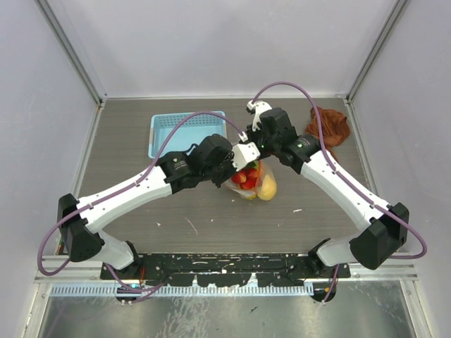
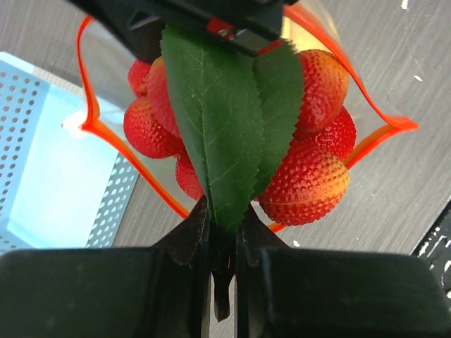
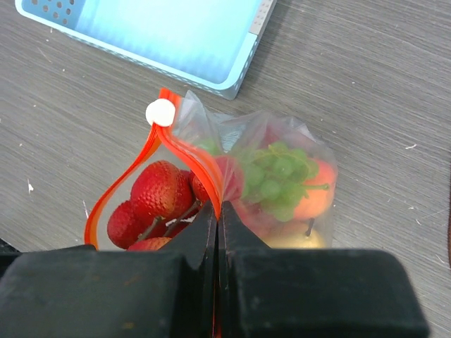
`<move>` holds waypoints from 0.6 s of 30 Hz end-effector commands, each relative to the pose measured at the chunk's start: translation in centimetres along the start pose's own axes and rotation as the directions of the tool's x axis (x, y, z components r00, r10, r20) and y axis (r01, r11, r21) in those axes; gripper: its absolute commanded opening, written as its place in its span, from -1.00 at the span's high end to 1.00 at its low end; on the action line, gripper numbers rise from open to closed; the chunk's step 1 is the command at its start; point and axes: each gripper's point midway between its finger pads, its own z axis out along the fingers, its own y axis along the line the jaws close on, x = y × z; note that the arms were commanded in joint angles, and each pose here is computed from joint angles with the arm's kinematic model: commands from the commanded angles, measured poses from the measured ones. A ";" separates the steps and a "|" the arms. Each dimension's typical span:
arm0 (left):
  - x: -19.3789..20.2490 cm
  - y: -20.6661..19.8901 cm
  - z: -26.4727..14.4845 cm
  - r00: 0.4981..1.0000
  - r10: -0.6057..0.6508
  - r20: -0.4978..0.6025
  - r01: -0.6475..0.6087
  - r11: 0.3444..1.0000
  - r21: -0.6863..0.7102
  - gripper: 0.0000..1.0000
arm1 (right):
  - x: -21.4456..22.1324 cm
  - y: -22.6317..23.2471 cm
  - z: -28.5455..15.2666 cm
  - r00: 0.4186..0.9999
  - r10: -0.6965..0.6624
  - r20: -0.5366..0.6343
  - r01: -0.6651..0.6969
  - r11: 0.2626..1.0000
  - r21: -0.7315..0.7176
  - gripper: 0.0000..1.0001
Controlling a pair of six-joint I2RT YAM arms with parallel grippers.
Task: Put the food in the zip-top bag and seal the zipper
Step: Place the fake fruit in the zipper food storage bag.
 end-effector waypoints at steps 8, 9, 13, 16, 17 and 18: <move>-1.2 -1.7 0.5 0.994 0.073 0.080 -0.082 0.989 0.123 1.00 | -2.9 3.0 -2.2 0.991 -0.021 0.130 0.042 0.986 -0.163 0.99; -1.1 -1.7 0.6 0.994 0.071 0.082 -0.082 0.988 0.128 1.00 | -2.8 3.2 -2.2 0.992 -0.023 0.126 0.046 0.983 -0.177 0.99; -0.3 -2.2 1.7 0.996 0.028 0.079 -0.043 0.981 0.191 1.00 | -2.5 3.7 -2.2 0.992 -0.029 0.121 0.053 0.977 -0.206 0.99; 0.3 -2.3 2.6 0.999 0.004 0.054 -0.015 0.980 0.201 0.94 | -2.3 3.6 -2.1 0.992 -0.030 0.120 0.055 0.978 -0.204 0.99; 0.4 -2.4 2.9 0.999 -0.001 0.046 -0.008 0.979 0.204 0.89 | -2.3 3.6 -2.1 0.992 -0.031 0.119 0.055 0.977 -0.204 0.99; 0.5 -2.5 3.1 0.999 -0.011 0.041 0.002 0.978 0.206 0.83 | -2.3 3.6 -2.0 0.992 -0.030 0.119 0.054 0.978 -0.203 0.99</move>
